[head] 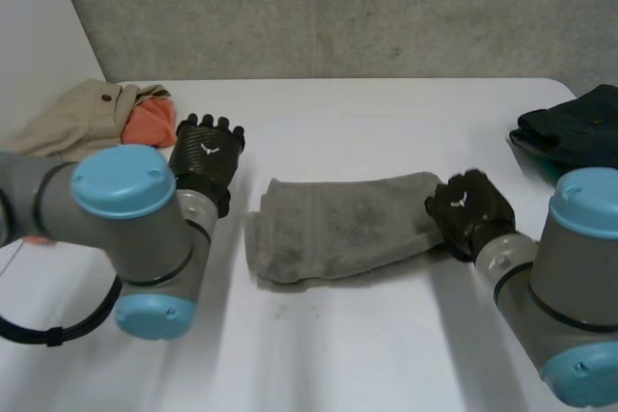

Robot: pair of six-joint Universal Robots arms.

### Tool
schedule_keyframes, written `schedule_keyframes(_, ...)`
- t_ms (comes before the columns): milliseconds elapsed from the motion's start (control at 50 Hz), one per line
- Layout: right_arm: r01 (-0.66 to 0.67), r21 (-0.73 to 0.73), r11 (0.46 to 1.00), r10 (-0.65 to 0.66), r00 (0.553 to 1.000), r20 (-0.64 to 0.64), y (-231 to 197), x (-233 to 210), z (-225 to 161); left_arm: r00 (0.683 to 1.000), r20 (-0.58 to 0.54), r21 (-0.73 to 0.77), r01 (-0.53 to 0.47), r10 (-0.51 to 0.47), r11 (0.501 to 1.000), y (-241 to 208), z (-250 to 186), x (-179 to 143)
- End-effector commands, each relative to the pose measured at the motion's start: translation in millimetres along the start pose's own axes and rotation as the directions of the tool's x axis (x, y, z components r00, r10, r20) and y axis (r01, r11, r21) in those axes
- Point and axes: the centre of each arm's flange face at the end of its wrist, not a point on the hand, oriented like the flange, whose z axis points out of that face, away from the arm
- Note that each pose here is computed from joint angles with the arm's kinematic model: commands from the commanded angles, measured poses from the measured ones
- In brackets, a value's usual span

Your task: Fold the laundry.

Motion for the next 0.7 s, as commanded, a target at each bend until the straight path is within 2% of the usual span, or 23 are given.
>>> schedule_keyframes(20, 0.157, 0.338, 0.928, -0.155, 0.987, -0.033, -84.8, -18.6, -6.7, 0.999, 0.021, 0.04, 0.038, -0.039, 0.998, -18.9, -22.3, -22.0)
schedule_keyframes(60, 0.159, 0.441, 0.883, -0.183, 0.983, 0.012, -100.8, -40.0, -10.0, 0.998, 0.037, 0.036, 0.046, -0.047, 0.998, -17.8, -22.8, -28.9)
schedule_keyframes(80, 0.154, 0.535, 0.831, -0.23, 0.97, 0.079, -110.6, -68.7, -14.0, 0.997, 0.056, 0.031, 0.058, -0.06, 0.998, -16.4, -22.4, -36.2)
schedule_keyframes(140, 0.145, 0.626, 0.766, -0.319, 0.932, 0.175, -112.3, -110.7, -17.9, 0.994, 0.07, 0.027, 0.079, -0.081, 0.996, -15.3, -23.7, -42.5)
schedule_keyframes(200, 0.14, 0.655, 0.743, -0.364, 0.905, 0.22, -107.6, -133.3, -17.6, 0.99, 0.077, 0.031, 0.114, -0.116, 0.993, -15.6, -23.9, -45.3)
schedule_keyframes(280, 0.126, 0.645, 0.754, -0.349, 0.908, 0.231, -107.6, -136.9, -13.6, 0.985, 0.077, 0.038, 0.154, -0.156, 0.987, -16.7, -22.9, -46.2)
schedule_keyframes(340, 0.036, 0.589, 0.807, -0.234, 0.936, 0.264, -107.2, -127.0, -6.2, 0.98, 0.073, 0.056, 0.18, -0.183, 0.982, -21.0, -21.9, -46.1)
schedule_keyframes(360, -0.058, 0.547, 0.835, -0.121, 0.951, 0.285, -110.3, -114.8, -3.5, 0.979, 0.071, 0.061, 0.185, -0.189, 0.981, -22.3, -21.6, -46.0)
schedule_keyframes(420, -0.245, 0.493, 0.835, 0.106, 0.95, 0.292, -121.6, -80.7, -3.9, 0.975, 0.068, 0.092, 0.205, -0.211, 0.974, -30.3, -19.9, -46.0)
schedule_keyframes(440, -0.383, 0.462, 0.8, 0.262, 0.915, 0.306, -128.7, -58.2, -8.6, 0.974, 0.065, 0.099, 0.21, -0.217, 0.973, -32.8, -19.9, -45.4)
schedule_keyframes(500, -0.556, 0.393, 0.732, 0.446, 0.828, 0.341, -131.2, -33.2, -14.4, 0.969, 0.015, 0.141, 0.241, -0.246, 0.96, -47.2, -23.7, -35.0)
schedule_keyframes(520, -0.635, 0.335, 0.696, 0.529, 0.769, 0.359, -128.9, -20.9, -15.0, 0.967, -0.007, 0.153, 0.252, -0.254, 0.956, -51.6, -25.8, -30.9)
schedule_keyframes(540, -0.665, 0.295, 0.686, 0.565, 0.742, 0.361, -124.2, -15.8, -13.1, 0.963, -0.056, 0.168, 0.269, -0.263, 0.948, -58.7, -30.2, -20.5)
schedule_keyframes(600, -0.723, 0.174, 0.668, 0.651, 0.682, 0.334, -105.4, 2.0, -0.7, 0.953, -0.124, 0.18, 0.297, -0.278, 0.938, -66.3, -35.5, -6.9)
schedule_keyframes(700, -0.725, 0.032, 0.689, 0.681, 0.661, 0.315, -91.0, -3.3, 18.1, 0.94, -0.199, 0.106, 0.301, -0.276, 0.948, -50.7, -33.9, 23.9)
